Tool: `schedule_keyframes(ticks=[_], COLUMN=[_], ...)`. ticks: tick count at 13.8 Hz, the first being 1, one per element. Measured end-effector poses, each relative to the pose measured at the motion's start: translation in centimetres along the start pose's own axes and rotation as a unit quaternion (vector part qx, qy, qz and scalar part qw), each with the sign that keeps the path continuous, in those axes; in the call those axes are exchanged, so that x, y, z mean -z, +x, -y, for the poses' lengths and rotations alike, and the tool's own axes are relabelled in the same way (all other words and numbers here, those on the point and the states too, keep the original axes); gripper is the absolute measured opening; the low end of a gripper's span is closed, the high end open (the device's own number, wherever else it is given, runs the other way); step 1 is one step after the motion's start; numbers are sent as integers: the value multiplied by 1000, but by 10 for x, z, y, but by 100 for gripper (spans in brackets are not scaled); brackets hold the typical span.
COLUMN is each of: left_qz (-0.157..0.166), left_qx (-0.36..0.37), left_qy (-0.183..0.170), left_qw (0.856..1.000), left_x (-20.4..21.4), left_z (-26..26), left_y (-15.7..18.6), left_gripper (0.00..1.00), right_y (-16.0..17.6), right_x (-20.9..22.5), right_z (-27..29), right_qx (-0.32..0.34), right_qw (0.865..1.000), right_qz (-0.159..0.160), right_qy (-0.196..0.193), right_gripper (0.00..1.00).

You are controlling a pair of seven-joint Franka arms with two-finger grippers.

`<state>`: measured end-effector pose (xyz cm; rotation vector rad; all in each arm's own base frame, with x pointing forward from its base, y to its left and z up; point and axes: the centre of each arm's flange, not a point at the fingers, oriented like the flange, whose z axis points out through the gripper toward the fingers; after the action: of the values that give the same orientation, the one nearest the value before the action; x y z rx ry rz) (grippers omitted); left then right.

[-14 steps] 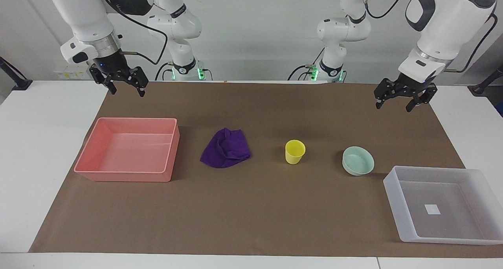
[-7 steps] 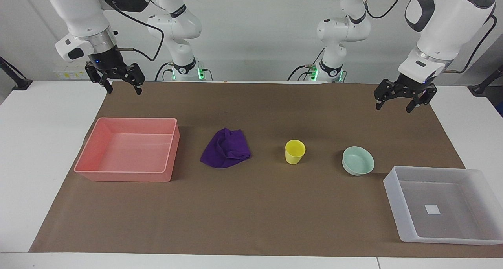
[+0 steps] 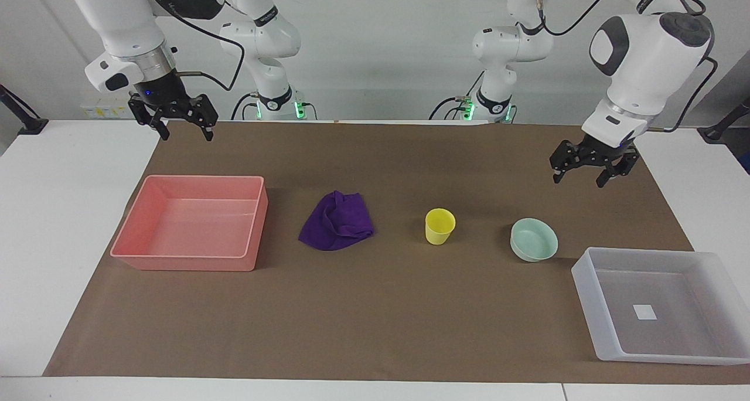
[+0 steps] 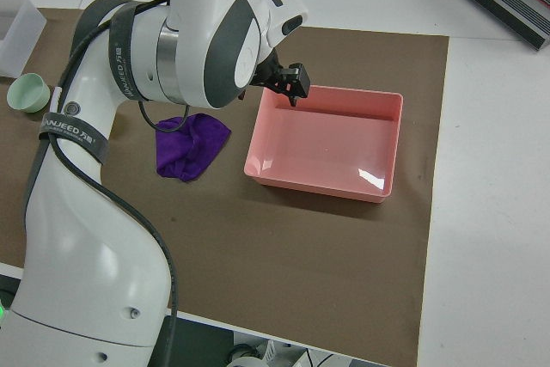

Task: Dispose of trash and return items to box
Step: 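Grasp the green bowl rim with the left gripper while the right gripper reaches out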

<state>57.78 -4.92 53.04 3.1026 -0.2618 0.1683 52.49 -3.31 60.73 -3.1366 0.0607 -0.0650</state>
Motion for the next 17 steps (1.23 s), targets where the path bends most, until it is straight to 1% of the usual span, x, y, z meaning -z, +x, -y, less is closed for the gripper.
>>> schedule_keyframes(ticks=[5, 8, 10, 14, 15, 16, 17], left_qz=[-13, -21, -22, -21, -18, -14, -12], left_qx=[14, 25, 30, 33, 34, 35, 35], left_qy=[3, 5, 6, 5, 4, 4, 3], left_qw=[1000, 999, 999, 999, 999, 999, 999], left_x=[-82, -119, -141, -191, -202, -210, -213], left_z=[15, 29, 34, 39, 40, 41, 41], left_y=[-9, -10, -12, -10, -10, -11, -11], left_gripper=[100, 100, 100, 100, 100, 95, 95], right_y=[0, -1, 0, 9, 13, 18, 22], right_x=[-1, -2, -11, -48, -65, -84, -101], right_z=[2, 4, 11, 75, 94, 112, 128], right_qx=[2, 4, 10, 35, 42, 48, 53], right_qw=[1000, 1000, 1000, 998, 998, 997, 997], right_qz=[1, 1, -8, -45, -50, -52, -51], right_qy=[0, 0, 1, 9, 11, 13, 14], right_gripper=[100, 100, 100, 100, 100, 100, 100])
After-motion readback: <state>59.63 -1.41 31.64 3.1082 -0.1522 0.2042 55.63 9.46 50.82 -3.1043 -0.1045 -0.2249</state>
